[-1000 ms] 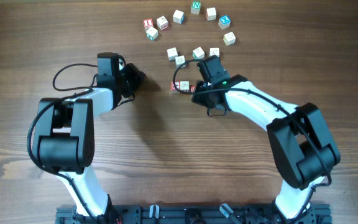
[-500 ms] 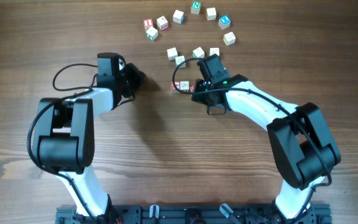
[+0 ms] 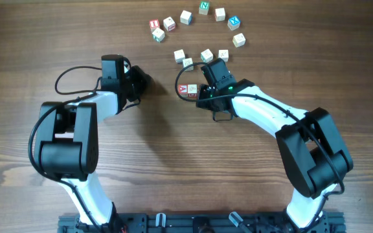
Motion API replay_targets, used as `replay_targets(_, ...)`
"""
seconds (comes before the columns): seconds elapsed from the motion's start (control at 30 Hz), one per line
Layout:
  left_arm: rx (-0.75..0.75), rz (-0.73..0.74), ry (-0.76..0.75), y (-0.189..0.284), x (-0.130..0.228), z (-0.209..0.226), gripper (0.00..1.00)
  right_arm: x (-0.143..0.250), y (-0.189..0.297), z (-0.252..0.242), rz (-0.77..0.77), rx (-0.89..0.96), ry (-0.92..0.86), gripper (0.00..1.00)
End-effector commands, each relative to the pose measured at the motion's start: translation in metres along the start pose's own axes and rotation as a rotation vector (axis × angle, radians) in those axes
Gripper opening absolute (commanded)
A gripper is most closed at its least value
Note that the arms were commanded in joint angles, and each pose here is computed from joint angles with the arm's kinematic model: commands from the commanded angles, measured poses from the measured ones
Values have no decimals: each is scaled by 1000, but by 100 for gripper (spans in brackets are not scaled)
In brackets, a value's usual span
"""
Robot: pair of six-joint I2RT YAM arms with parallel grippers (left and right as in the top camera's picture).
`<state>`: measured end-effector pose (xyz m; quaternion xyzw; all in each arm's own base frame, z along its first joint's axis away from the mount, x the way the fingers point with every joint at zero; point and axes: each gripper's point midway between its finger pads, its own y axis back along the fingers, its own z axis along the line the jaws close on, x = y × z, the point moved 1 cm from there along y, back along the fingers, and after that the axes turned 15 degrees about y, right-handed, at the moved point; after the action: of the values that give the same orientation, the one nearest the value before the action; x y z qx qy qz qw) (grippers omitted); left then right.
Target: Form a horizontal line
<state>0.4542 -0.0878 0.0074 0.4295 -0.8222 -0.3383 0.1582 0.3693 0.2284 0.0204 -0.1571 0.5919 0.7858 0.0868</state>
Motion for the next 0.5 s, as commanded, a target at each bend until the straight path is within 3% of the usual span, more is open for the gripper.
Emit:
replay_targets(0.0,-14,-20,-19,4,-3,3,4,-6,6,4,-25,-14,25,5)
replay_targets(0.47,-13,-20,-19,4,-3,3,4,-9,6,6,-37,-19,34,5)
